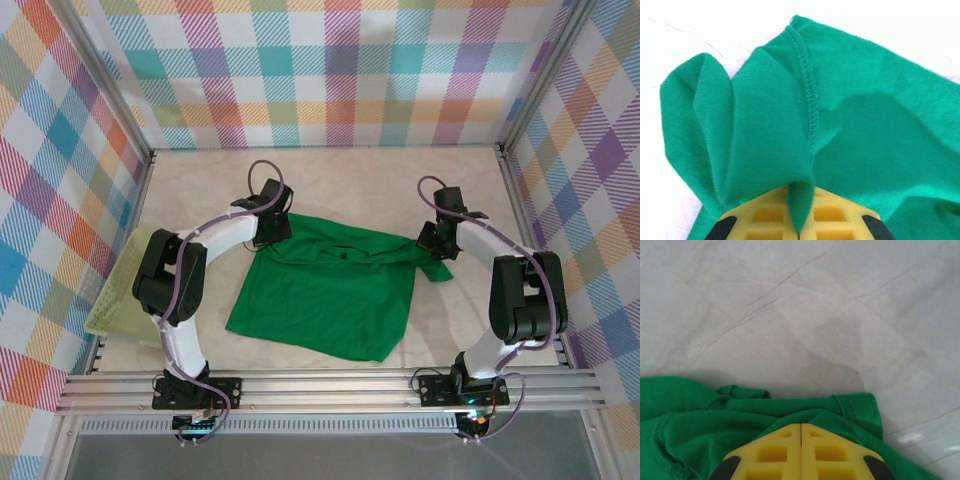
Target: Fold the inside-out t-shirt
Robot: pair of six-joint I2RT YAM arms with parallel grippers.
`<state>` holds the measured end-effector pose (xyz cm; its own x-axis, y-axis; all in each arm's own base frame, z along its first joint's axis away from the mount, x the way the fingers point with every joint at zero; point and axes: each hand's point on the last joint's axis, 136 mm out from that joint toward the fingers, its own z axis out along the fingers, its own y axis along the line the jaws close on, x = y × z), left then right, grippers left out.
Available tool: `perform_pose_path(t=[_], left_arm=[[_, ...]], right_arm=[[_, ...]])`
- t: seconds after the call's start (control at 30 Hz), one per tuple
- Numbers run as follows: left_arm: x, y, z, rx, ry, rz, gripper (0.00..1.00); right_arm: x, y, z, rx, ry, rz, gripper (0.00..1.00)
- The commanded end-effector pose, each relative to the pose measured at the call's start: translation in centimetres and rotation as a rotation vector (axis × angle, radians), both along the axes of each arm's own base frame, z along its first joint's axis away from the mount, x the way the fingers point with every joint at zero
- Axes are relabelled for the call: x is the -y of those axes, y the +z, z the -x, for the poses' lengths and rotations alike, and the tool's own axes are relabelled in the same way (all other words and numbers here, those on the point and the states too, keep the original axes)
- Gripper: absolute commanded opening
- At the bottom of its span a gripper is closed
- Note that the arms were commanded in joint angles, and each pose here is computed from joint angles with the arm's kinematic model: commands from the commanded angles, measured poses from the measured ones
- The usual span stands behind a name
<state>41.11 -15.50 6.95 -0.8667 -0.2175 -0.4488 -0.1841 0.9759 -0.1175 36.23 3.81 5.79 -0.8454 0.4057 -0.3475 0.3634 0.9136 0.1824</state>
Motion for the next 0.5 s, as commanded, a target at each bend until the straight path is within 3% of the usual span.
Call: perform_pose_path(t=[0.0, 0.37, 0.47], left_arm=[[-0.9, 3.8, 0.3, 0.077, 0.018, 0.013, 0.0], [-1.5, 8.8, 0.8, 0.187, 0.028, 0.041, 0.0], [-2.4, 11.8, 1.6, 0.258, 0.043, 0.053, 0.0]], right_arm=[[0.6, 3.3, -0.2, 0.081, -0.016, 0.021, 0.0], [1.2, 8.2, 0.8, 0.178, -0.003, 0.045, 0.0], [2.8, 12.8, 1.5, 0.274, -0.021, 0.13, 0.0]])
